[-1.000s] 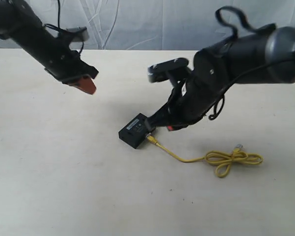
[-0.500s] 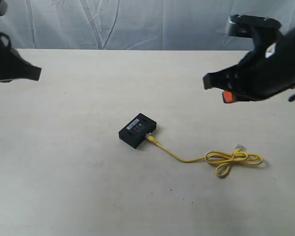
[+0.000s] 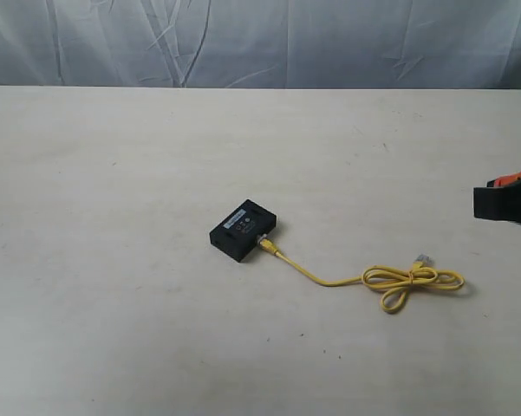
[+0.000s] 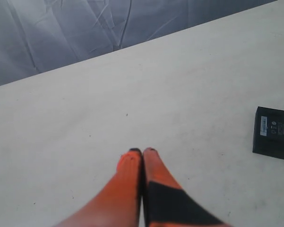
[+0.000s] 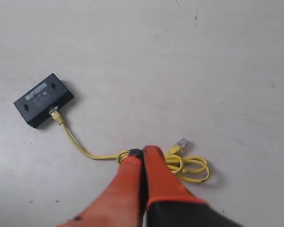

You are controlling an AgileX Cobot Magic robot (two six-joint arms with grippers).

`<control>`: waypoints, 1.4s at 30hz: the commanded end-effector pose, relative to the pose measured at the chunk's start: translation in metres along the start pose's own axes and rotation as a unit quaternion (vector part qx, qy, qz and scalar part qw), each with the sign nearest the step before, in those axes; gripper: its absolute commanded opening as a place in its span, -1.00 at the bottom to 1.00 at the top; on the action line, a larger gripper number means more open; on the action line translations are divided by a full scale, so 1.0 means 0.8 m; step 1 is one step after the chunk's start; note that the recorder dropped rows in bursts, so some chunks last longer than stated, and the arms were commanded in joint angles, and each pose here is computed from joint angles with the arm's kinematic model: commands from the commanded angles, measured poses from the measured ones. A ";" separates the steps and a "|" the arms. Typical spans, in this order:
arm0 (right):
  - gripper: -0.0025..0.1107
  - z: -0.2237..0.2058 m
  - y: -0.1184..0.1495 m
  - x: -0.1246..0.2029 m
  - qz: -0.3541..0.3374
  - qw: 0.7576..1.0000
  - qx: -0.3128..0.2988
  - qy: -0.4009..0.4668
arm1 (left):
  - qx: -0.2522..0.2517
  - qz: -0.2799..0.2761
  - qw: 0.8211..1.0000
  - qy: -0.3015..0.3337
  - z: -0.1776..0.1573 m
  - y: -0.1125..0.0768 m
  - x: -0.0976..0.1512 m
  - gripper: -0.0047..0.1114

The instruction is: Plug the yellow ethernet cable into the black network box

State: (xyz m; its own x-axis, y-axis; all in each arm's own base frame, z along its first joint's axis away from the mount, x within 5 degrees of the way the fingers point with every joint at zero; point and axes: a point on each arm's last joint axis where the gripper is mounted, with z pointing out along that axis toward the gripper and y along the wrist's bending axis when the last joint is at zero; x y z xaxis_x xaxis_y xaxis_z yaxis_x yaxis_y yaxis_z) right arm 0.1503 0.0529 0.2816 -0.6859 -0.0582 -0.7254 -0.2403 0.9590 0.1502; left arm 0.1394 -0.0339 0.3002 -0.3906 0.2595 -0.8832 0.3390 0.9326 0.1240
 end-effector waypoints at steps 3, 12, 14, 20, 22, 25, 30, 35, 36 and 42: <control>-0.96 -0.042 -0.002 0.004 0.003 0.997 -0.002 -0.075 | 0.001 0.000 1.000 0.000 -0.001 -0.001 0.001 -0.92; -0.96 -0.113 -0.021 0.032 0.023 0.971 0.072 -0.229 | 0.001 0.000 1.000 0.000 -0.001 -0.001 0.001 -0.92; -0.96 -0.109 -0.025 0.049 0.021 0.967 0.089 -0.239 | 0.001 0.000 1.000 0.000 -0.001 -0.001 0.001 -0.92; -0.96 -0.082 -0.037 0.117 -0.018 0.961 0.127 -0.245 | 0.001 0.000 1.000 0.000 -0.001 -0.001 0.001 -0.92; -0.96 -0.072 -0.040 0.133 -0.018 0.961 0.127 -0.243 | 0.001 0.000 1.000 0.000 -0.001 -0.001 0.001 -0.92; -0.96 -0.066 -0.040 0.143 -0.019 0.955 0.122 -0.270 | 0.001 0.000 1.000 0.000 -0.001 -0.001 0.001 -0.92; -0.96 -0.066 -0.040 0.143 -0.022 0.953 0.124 -0.275 | 0.001 0.000 1.000 0.000 -0.001 -0.001 0.001 -0.92; -0.96 -0.032 -0.046 0.167 -0.004 0.963 0.112 -0.246 | 0.001 0.000 1.000 0.000 -0.001 -0.001 0.001 -0.92; -0.96 -0.022 -0.048 0.174 -0.002 0.965 0.111 -0.240 | 0.001 0.000 1.000 0.000 -0.001 -0.001 0.001 -0.92; -0.96 -0.016 -0.049 0.178 -0.003 0.964 0.111 -0.244 | 0.001 0.000 1.000 0.000 -0.001 -0.001 0.001 -0.92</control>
State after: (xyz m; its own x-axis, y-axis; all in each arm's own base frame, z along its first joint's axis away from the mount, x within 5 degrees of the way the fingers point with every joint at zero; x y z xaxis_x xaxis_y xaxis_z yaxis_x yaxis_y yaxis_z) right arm 0.0529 0.0034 0.1807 -0.2876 0.0197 -0.9576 -0.0570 0.9977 0.0377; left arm 0.1392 -0.0339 0.2999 -0.3934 0.2623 -0.8812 0.3405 0.9319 0.1255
